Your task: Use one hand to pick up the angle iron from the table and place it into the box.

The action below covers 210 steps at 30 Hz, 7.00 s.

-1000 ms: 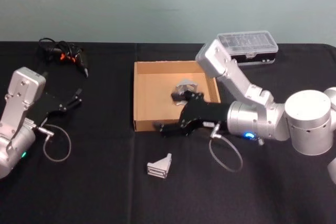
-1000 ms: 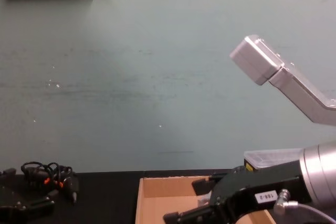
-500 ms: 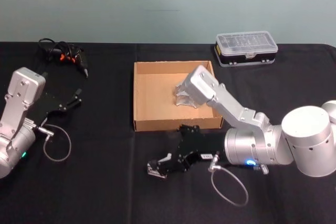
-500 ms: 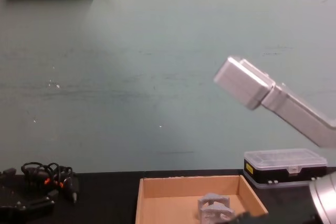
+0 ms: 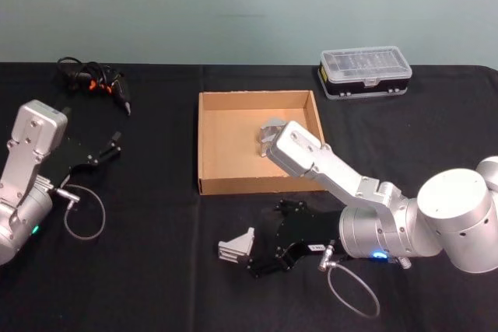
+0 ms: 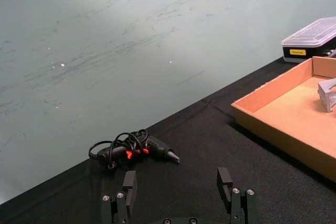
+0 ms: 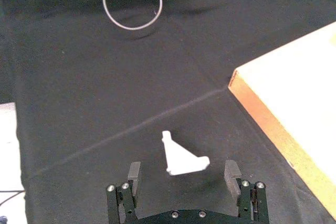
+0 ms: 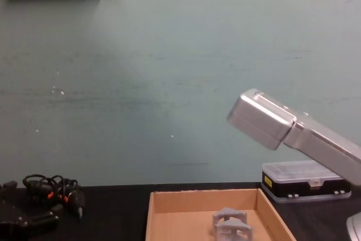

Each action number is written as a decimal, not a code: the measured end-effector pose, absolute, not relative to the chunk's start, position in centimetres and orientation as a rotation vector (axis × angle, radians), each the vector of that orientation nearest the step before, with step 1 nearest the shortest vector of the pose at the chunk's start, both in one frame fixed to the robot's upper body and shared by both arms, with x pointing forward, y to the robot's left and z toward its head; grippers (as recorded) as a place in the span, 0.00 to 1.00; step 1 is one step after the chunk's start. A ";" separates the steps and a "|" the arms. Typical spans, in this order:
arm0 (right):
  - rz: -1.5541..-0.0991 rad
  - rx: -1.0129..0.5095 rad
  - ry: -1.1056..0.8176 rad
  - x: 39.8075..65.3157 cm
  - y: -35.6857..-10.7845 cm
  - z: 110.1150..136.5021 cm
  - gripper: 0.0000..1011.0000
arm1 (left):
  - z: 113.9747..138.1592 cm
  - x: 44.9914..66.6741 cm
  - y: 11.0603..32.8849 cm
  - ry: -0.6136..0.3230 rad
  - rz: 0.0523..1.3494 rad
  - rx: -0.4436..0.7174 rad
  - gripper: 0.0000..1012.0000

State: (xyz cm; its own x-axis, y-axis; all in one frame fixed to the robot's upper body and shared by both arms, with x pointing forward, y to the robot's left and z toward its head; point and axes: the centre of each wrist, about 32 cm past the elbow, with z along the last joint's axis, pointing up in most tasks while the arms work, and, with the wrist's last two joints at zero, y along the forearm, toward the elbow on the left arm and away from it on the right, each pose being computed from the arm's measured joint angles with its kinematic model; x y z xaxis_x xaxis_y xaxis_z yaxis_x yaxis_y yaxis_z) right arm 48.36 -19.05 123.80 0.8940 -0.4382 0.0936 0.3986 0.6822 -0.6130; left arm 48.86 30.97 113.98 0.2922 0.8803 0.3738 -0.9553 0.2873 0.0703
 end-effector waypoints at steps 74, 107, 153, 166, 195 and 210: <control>-0.410 -0.710 0.070 51.7 -17.3 121.4 0.52 | 114.0 48.9 31.0 -0.285 1.248 0.304 0.99; -0.696 -0.484 -0.186 50.2 -20.3 123.6 0.52 | 114.0 48.9 31.0 -0.285 1.248 0.304 0.99; -0.774 -0.414 -0.202 57.3 -20.3 119.9 0.64 | 114.0 48.9 31.0 -0.285 1.248 0.304 0.99; -0.778 -0.413 -0.201 57.1 -20.3 119.9 0.99 | 114.0 48.9 31.0 -0.285 1.248 0.304 0.99; -0.909 -0.419 -0.248 53.7 -19.3 119.4 0.99 | 114.0 48.9 31.0 -0.285 1.248 0.304 0.99; -1.169 -0.489 -0.450 50.3 -16.8 117.7 0.99 | 114.0 48.9 31.0 -0.285 1.248 0.304 0.99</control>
